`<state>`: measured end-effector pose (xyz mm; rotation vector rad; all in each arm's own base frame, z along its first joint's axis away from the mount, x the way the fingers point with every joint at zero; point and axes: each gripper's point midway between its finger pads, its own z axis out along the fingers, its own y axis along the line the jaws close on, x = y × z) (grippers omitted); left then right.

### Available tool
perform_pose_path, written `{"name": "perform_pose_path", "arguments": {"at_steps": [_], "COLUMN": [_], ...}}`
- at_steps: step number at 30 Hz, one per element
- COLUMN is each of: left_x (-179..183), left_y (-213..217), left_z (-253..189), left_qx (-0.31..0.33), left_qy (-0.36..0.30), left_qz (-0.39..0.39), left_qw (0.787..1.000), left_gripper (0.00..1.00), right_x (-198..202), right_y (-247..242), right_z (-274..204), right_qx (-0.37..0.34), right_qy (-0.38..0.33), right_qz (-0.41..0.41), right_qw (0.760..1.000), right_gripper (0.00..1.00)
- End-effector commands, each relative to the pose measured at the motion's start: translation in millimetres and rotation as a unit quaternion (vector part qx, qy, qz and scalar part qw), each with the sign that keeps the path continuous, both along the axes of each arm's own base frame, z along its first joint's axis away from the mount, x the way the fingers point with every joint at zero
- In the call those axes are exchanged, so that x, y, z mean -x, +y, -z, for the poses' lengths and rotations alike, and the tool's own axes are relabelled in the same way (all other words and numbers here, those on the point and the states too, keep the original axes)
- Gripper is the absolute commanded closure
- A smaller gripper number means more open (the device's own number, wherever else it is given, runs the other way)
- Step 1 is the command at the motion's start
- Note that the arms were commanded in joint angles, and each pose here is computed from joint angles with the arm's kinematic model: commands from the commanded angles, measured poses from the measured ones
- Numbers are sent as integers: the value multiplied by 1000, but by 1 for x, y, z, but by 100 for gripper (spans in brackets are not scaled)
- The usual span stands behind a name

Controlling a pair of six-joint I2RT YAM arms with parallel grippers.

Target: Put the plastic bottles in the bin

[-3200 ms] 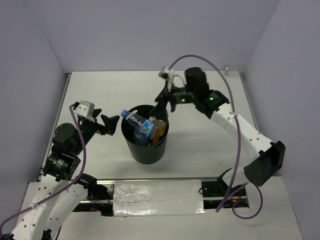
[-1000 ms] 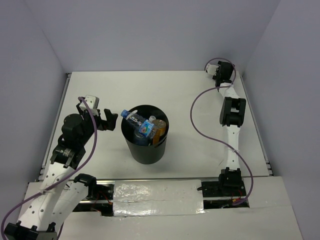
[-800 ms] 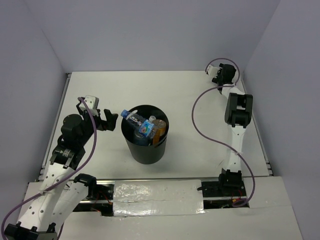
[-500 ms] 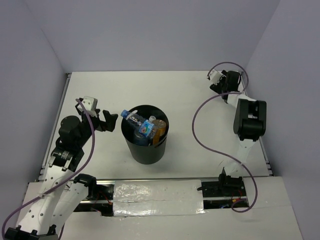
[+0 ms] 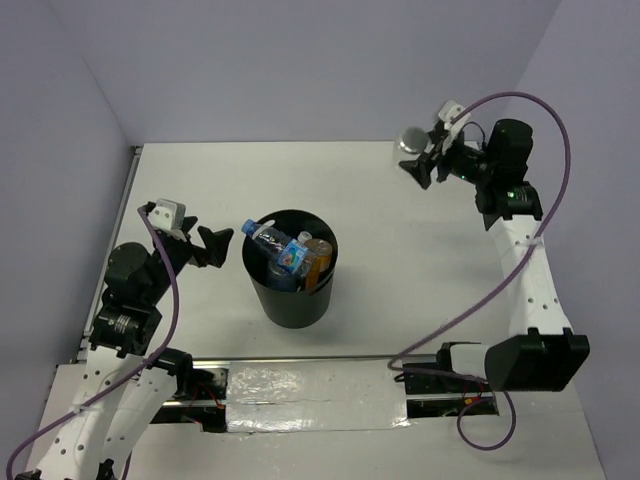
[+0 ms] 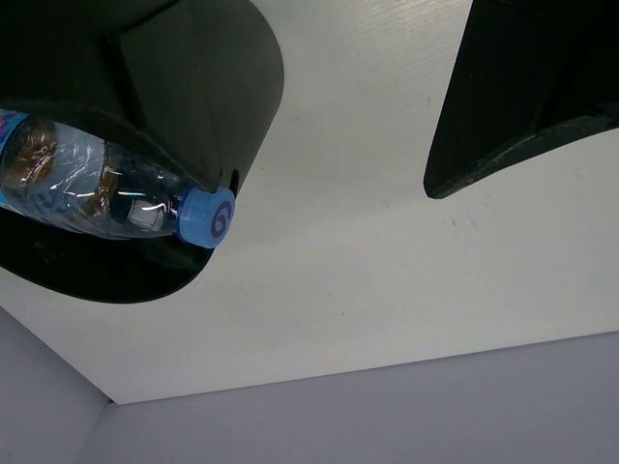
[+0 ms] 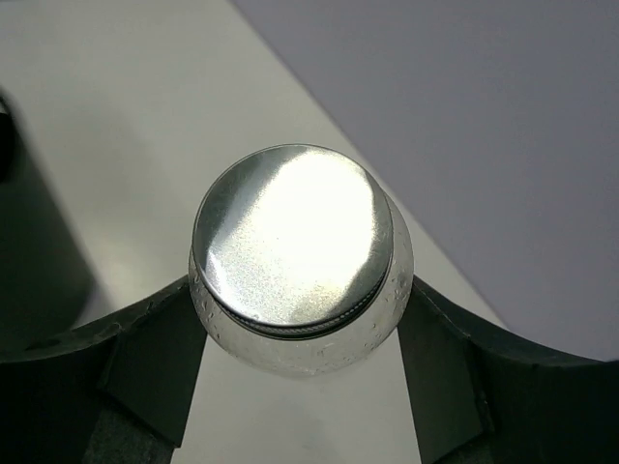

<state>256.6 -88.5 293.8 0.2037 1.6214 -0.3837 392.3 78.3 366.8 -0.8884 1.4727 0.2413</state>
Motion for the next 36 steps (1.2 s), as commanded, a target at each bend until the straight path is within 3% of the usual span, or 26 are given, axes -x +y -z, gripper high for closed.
{"name": "perform_pose_path", "arguments": {"at_steps": [1,6,12,25,36], "left_x": [2,7,10,12,12], "left_y": [-4,-5,-5,-6,-6], "left_z": [-23,-28,-31,-33,-32], "left_qx": [19,22,26,27,27], "left_qy": [-37,-47,-52,-57,-54], "left_qz": [13,17,19,21,22], "left_qw": [999,999,998,998,998], "left_gripper": [1,1,0,1,1], "right_x": [79,138,144,125,150], "right_y": [79,153,201,231,245], "right_z": [1,-39,-37,19,51], "right_qx": [-93,-121,-125,-85,-37], "right_qy": [126,117,151,195,240], "right_qz": [-159,-262,-288,-265,-289], "right_qw": [975,950,937,941,926], "right_gripper": [90,89,88,88,85]}}
